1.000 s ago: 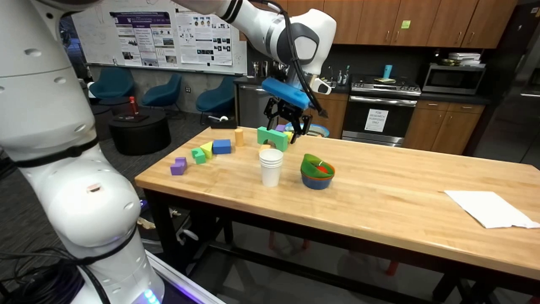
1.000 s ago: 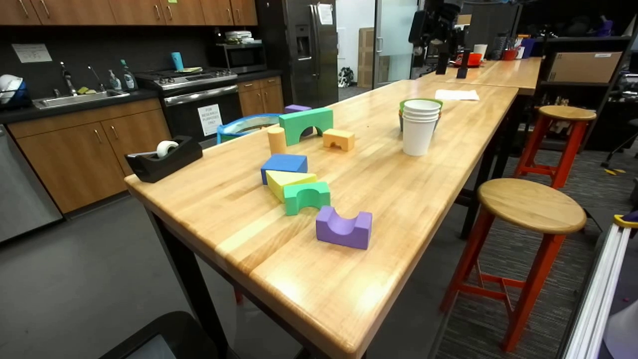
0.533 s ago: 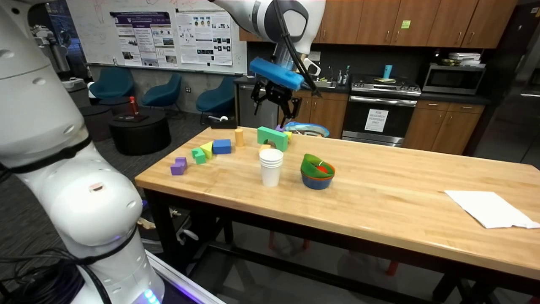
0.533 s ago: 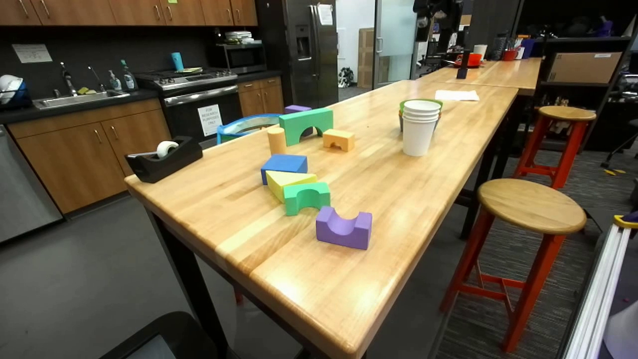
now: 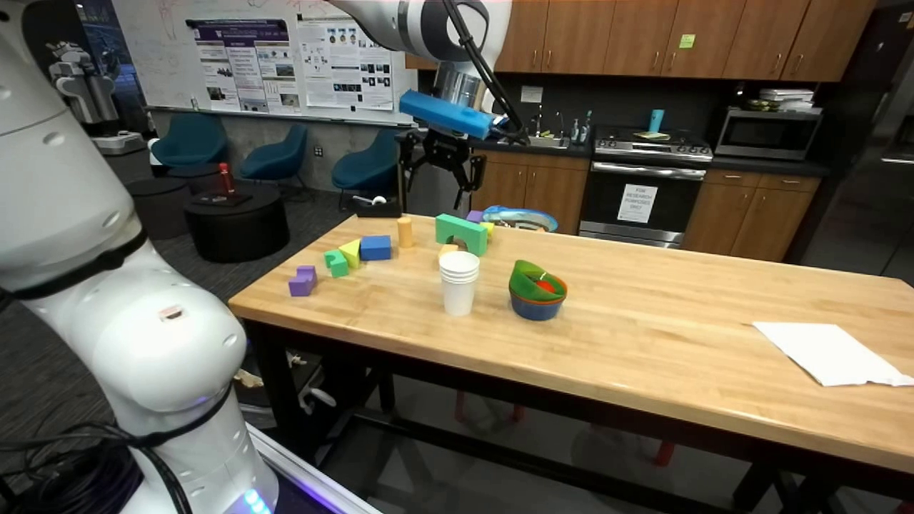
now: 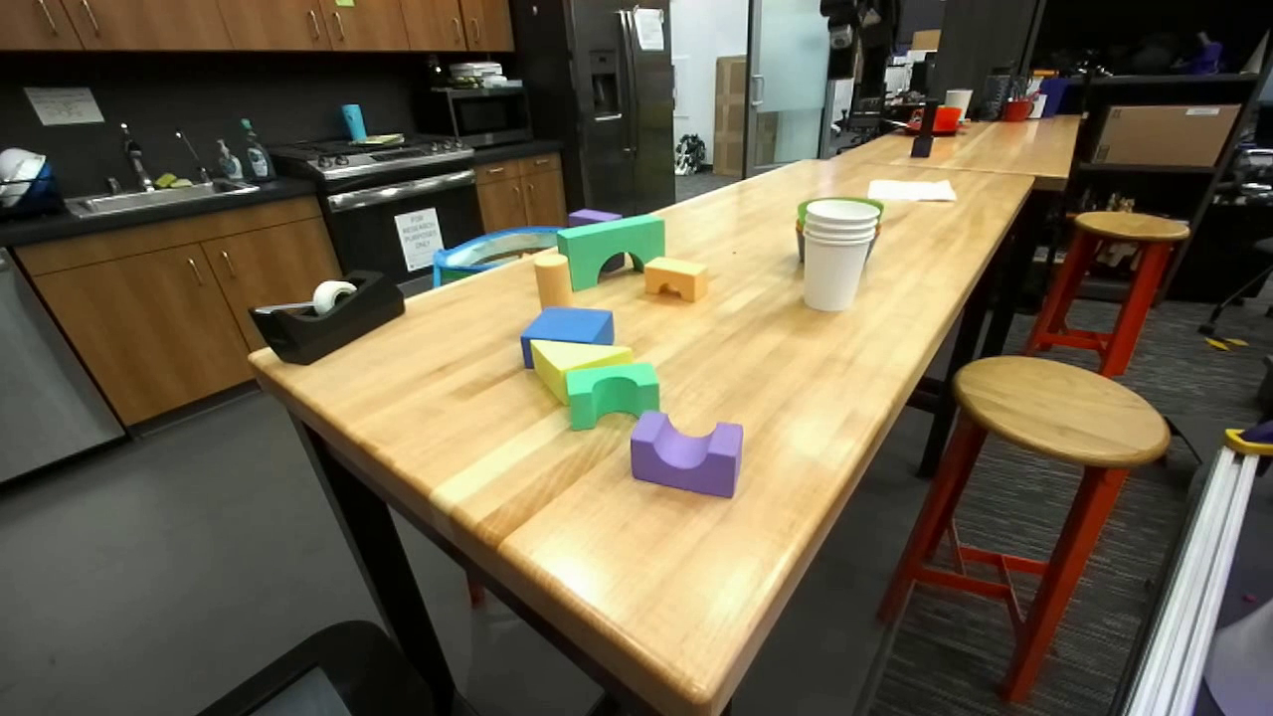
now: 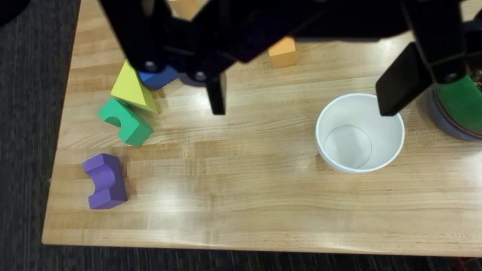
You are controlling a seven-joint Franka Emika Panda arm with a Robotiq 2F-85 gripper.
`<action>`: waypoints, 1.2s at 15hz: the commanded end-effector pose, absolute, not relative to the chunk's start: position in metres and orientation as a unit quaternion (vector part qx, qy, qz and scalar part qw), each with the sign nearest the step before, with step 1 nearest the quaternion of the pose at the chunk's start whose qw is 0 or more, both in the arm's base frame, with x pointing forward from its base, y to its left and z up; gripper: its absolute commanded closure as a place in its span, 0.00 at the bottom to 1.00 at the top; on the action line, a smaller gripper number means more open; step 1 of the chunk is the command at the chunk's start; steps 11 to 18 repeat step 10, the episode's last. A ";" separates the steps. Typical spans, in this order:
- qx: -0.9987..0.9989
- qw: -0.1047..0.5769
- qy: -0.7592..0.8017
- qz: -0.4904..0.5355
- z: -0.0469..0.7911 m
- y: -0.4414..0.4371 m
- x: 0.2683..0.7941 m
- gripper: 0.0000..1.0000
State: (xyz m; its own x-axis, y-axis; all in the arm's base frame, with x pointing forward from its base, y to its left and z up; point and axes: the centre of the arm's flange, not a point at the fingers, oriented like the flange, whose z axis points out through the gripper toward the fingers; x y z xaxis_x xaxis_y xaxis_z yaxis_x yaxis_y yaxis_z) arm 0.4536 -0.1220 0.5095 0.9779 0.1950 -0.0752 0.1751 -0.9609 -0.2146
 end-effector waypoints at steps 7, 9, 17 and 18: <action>-0.988 0.104 -0.108 0.047 0.511 -0.112 0.450 0.00; -0.988 0.104 -0.109 0.047 0.511 -0.112 0.450 0.00; -0.987 0.104 -0.109 0.047 0.511 -0.112 0.450 0.00; -0.987 0.104 -0.109 0.047 0.511 -0.112 0.450 0.00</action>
